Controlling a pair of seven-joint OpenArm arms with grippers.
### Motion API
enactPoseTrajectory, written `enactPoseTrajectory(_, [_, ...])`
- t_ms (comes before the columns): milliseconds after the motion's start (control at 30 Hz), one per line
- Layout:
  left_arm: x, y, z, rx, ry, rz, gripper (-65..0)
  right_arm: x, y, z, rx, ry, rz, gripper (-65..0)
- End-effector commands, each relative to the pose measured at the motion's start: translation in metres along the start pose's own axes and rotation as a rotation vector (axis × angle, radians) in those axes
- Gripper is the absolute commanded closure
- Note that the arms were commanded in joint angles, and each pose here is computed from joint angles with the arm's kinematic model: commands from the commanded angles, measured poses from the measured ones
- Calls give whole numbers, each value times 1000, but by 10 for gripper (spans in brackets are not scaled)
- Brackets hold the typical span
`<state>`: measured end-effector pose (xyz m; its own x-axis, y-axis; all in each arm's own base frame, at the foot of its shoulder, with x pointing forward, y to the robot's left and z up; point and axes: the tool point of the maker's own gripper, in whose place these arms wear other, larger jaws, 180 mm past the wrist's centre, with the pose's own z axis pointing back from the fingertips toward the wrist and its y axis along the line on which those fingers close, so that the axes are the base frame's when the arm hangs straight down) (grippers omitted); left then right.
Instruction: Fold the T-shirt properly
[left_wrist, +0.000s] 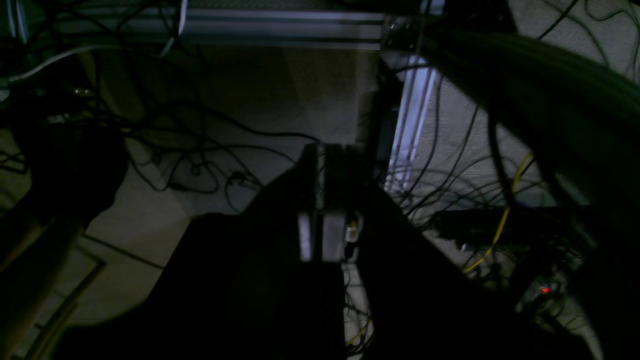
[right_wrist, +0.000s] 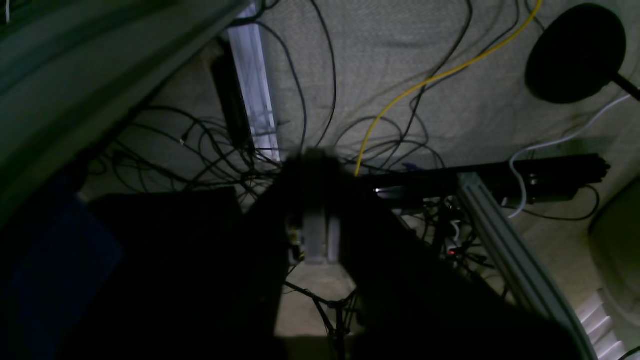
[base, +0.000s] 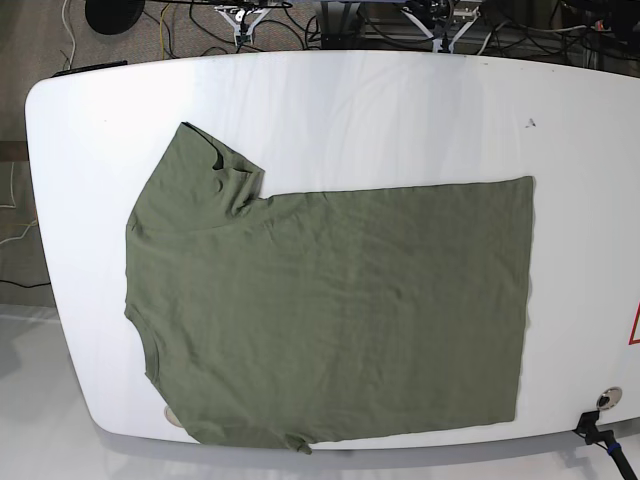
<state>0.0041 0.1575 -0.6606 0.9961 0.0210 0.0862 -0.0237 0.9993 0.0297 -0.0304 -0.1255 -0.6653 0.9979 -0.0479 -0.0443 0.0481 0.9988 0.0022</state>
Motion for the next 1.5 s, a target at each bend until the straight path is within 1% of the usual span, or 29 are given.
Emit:
enactPoseTrajectory(0, [-5, 3, 0, 5, 7, -1, 0, -2, -2, 0, 1, 0, 11, 0])
enactPoseTrajectory(100, [-10, 2, 1, 6, 12, -4, 0, -2, -2, 0, -1, -3, 9, 0])
enactPoseTrajectory(200, [-6, 3, 1, 7, -5, -5, 0, -6, -3, 0, -3, 5, 5, 0])
enactPoseTrajectory(300, [-13, 3, 1, 6, 14, 0, 0, -5, -3, 0, -3, 4, 5, 0])
enactPoseTrajectory(433, [-9, 3, 1, 5, 5, -5, 0, -3, -3, 0, -5, 0, -2, 0])
enactPoseTrajectory(467, [-9, 2, 1, 5, 9, -3, 0, -8, -4, 0, -7, 7, 1, 0])
enactPoseTrajectory(533, [-8, 2, 1, 3, 6, -1, 0, -3, -4, 0, -7, 0, 2, 0])
enactPoseTrajectory(567, [-8, 3, 1, 7, 5, 1, 0, -8, -4, 0, -7, 4, 6, 0])
enactPoseTrajectory(633, [-3, 3, 1, 7, -4, 4, 0, -10, -3, 0, -3, 8, 5, 0])
enactPoseTrajectory(700, [-8, 1, 1, 5, 1, -2, 0, -10, 2, 0, 14, 8, 11, 0])
enactPoseTrajectory(800, [-5, 2, 1, 7, -1, 1, 0, -9, 1, 0, 14, 8, 10, 0])
enactPoseTrajectory(1067, [-5, 3, 1, 8, -10, -6, 0, -21, 1, 0, 12, 34, 13, 0])
enactPoseTrajectory(1367, [-7, 2, 2, 5, -6, -4, 0, -22, 0, 1, 12, 39, 14, 0])
enactPoseTrajectory(1433, [-6, 4, 1, 10, -3, -2, 0, -31, 0, 1, 14, 59, 13, 0])
enactPoseTrajectory(1467, [-6, 2, 2, 5, -7, -3, 0, -28, 1, 1, 17, 59, 14, 0])
